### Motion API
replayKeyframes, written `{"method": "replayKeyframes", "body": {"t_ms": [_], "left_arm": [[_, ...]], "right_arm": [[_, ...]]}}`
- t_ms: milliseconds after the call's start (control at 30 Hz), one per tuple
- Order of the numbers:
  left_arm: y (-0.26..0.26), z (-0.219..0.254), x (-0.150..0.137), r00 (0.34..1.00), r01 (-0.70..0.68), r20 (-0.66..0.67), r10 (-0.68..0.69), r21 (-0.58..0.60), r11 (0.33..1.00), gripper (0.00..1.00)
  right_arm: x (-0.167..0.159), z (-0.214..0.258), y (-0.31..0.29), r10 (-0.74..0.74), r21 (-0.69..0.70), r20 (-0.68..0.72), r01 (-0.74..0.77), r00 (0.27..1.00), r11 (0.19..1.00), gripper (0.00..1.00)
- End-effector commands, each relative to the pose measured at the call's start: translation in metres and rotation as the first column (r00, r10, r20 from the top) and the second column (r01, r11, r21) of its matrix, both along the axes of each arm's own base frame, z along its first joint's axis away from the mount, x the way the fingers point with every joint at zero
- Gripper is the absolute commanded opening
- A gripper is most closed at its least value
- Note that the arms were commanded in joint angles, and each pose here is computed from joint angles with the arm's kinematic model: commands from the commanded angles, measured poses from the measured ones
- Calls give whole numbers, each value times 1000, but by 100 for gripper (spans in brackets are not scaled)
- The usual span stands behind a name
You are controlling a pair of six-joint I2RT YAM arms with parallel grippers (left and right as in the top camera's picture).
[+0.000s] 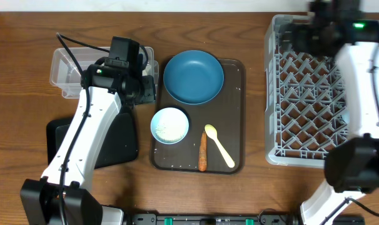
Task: Sort waste into correct bins and load items into the dishwasher rack
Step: 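Grasp the blue plate rim with the right gripper and lift it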
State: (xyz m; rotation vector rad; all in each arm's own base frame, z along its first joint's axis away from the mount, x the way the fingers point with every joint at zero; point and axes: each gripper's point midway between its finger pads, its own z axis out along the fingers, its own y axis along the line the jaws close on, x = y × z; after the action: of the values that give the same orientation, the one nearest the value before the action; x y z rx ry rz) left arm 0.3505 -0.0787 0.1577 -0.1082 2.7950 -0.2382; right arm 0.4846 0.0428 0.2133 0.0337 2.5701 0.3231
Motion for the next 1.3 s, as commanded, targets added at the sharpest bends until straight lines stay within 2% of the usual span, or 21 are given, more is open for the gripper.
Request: {"method": "replayKeyframes", "body": {"t_ms": [0,133,267,400,500,633,767,867,967,1133,1267], "left_arm": [[5,3,0,1000,1,10,-2,19,1000,45],[5,3,0,1000,1,10,-2,19,1000,45],[5,3,0,1000,1,9,-2,19,1000,45],[5,-1,-2,1000,2,0,-2,21,1000,45],[5,-2,-3,1000,2,-4,-2,21,1000,45],[5,-2,-3,1000,2,-5,-2,22,1000,45],[5,-2,-3,1000,2,-5,-2,22,1000,45],[5,-2,-3,1000,2,-5,-2,22,1000,45],[5,-2,-3,1000,2,-5,-2,22,1000,45],[5,-2,-3,1000,2,-5,-2,22,1000,45],[5,-2,-3,1000,2,-4,-2,21,1000,45]], "right_arm": [[2,-29,58,135,29,-47,-134,990,991,98],[2,-67,109,229,26,-95,-227,969,973,91],[5,-113,134,183,-35,-161,-191,970,981,88],[2,-147,155,186,-37,-205,-197,961,980,83],[-2,-168,165,192,-49,-238,-209,952,977,72],[-2,-188,154,98,-120,-268,-134,958,984,53],[-1,-192,138,16,-182,-274,-68,961,981,27],[1,-192,134,6,-184,-274,-59,962,981,17],[2,-192,130,5,-186,-273,-58,962,981,4],[6,-172,126,45,-189,-240,-92,970,978,1],[18,-113,111,76,-192,-125,-99,989,976,1]]}}
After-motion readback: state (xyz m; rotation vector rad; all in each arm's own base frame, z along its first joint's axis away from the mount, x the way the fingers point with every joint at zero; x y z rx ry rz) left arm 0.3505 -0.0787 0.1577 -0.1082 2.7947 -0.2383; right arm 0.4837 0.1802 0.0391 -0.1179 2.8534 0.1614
